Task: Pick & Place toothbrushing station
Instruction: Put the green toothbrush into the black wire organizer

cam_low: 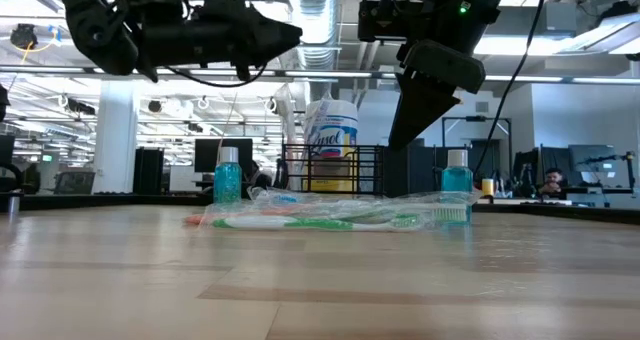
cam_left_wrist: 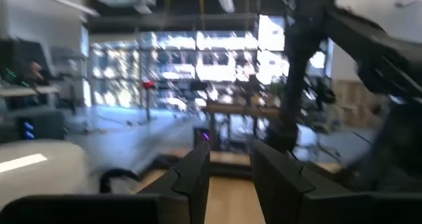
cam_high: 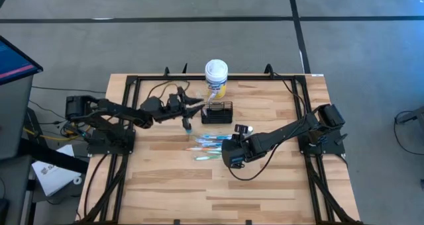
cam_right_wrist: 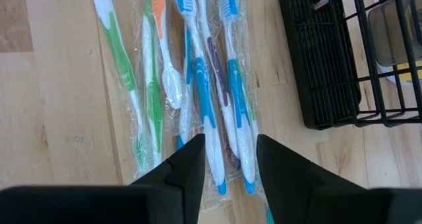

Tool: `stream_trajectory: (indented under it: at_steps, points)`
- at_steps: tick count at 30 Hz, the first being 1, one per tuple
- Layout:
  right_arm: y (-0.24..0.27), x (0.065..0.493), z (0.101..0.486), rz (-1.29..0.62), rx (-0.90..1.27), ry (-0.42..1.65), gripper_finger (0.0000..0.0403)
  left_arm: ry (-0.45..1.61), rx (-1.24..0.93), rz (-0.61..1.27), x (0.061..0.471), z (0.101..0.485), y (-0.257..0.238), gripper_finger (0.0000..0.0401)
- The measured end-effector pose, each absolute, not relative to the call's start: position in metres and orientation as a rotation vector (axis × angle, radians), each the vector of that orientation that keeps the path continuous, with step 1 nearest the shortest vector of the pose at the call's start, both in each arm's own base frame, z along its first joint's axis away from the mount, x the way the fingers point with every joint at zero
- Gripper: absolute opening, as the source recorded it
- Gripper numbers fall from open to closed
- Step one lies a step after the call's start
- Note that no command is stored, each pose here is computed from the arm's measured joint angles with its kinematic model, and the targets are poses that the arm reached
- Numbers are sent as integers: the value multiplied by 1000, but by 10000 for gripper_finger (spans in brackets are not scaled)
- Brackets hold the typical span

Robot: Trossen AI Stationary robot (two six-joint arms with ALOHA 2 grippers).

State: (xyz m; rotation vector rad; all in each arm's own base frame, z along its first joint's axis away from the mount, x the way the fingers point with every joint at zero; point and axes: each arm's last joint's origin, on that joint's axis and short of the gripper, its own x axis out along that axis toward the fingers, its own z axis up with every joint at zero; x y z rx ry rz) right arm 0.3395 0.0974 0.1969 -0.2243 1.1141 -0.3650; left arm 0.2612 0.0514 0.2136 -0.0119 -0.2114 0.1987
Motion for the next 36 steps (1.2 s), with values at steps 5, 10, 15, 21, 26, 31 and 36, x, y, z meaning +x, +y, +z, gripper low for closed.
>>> stream_trajectory:
  at_steps: [5,10,15,21,26,31,36]
  points:
    - [97,340,197,-365,-224,1114,127,-120,-49,112,266,205,30,104]
    - [97,339,197,-365,-224,1114,127,-66,-67,30,268,200,8,103]
    - [97,339,197,-375,-206,1110,127,-6,-111,-36,268,194,-11,92]
    - [98,339,197,-373,-196,1111,127,89,-166,-91,267,186,-28,82]
    - [98,340,197,-373,-195,1110,127,154,-210,-146,264,180,-45,81]
    - [99,342,197,-348,-168,1101,127,258,-264,-181,262,175,-60,81]
    - [100,343,197,-332,-149,1090,127,394,-257,-173,266,177,-78,81]
